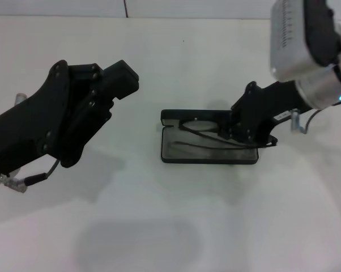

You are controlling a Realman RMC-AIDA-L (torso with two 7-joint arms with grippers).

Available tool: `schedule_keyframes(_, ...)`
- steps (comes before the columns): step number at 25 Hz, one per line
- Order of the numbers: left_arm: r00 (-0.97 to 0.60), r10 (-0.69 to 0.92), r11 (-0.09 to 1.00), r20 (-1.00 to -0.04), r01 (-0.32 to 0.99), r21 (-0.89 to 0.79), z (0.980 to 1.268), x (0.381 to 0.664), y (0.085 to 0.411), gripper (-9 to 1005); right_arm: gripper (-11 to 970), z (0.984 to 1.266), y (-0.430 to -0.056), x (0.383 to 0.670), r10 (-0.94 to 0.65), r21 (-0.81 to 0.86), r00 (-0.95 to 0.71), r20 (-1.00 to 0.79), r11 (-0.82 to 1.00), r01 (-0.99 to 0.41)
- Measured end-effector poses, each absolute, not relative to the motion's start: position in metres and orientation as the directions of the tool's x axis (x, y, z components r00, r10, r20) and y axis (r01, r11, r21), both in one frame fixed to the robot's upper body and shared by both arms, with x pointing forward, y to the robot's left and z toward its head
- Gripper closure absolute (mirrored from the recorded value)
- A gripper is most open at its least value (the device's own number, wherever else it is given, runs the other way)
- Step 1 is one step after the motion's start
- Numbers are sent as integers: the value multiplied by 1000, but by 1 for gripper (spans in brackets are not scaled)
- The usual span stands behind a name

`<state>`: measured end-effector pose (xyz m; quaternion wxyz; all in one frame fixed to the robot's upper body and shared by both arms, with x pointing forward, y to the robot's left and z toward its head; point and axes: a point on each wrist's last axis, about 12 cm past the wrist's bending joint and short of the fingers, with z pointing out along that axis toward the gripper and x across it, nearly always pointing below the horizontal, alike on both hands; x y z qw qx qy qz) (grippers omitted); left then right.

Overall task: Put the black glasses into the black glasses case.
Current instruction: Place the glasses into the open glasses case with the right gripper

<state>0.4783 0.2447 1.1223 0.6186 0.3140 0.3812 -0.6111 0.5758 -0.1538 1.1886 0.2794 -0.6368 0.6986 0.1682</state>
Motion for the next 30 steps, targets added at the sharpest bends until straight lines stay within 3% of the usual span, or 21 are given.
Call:
schedule_keyframes(11,-37,-514,67,-857,994,-83,1119,477,244,958,843,1165,-128,577,-860,-219,48,-508,75,-973)
schedule_keyframes(30,-41,-520,60,-853,995,-84,1119,478,240,958,841,1158,-123,579,-890,-288,117,-440,17,-957)
